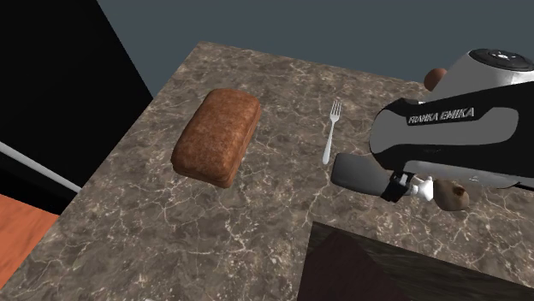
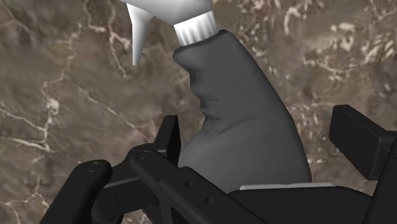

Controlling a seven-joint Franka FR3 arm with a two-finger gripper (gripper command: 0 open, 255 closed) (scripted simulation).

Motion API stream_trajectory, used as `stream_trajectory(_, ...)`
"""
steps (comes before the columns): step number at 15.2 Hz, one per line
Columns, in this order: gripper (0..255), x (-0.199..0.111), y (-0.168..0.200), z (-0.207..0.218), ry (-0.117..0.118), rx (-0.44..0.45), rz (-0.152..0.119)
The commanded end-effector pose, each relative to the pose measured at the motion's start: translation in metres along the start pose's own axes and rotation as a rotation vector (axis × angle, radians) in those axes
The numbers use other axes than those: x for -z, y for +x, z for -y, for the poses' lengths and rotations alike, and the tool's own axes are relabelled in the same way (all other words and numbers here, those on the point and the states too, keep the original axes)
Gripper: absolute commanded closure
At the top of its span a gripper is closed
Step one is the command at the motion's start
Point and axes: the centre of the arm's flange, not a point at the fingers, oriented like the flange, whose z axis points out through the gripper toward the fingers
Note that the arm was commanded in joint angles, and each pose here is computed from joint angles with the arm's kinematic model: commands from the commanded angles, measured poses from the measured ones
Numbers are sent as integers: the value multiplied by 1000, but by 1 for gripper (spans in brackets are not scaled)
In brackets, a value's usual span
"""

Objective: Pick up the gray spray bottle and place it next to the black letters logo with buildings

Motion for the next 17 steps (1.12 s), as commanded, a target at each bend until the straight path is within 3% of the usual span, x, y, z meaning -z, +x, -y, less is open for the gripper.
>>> stream_trajectory(1, 0, -11, -1, 0, -3, 8, -1)
stream_trajectory(4, 0, -25, -1, 0, -3, 8, -1)
stream_trajectory(12, 0, -25, -1, 0, -2, 8, -1)
stream_trajectory(13, 255, -25, -1, 0, -2, 8, -1)
stream_trajectory(17, 255, -25, -1, 0, -2, 8, -1)
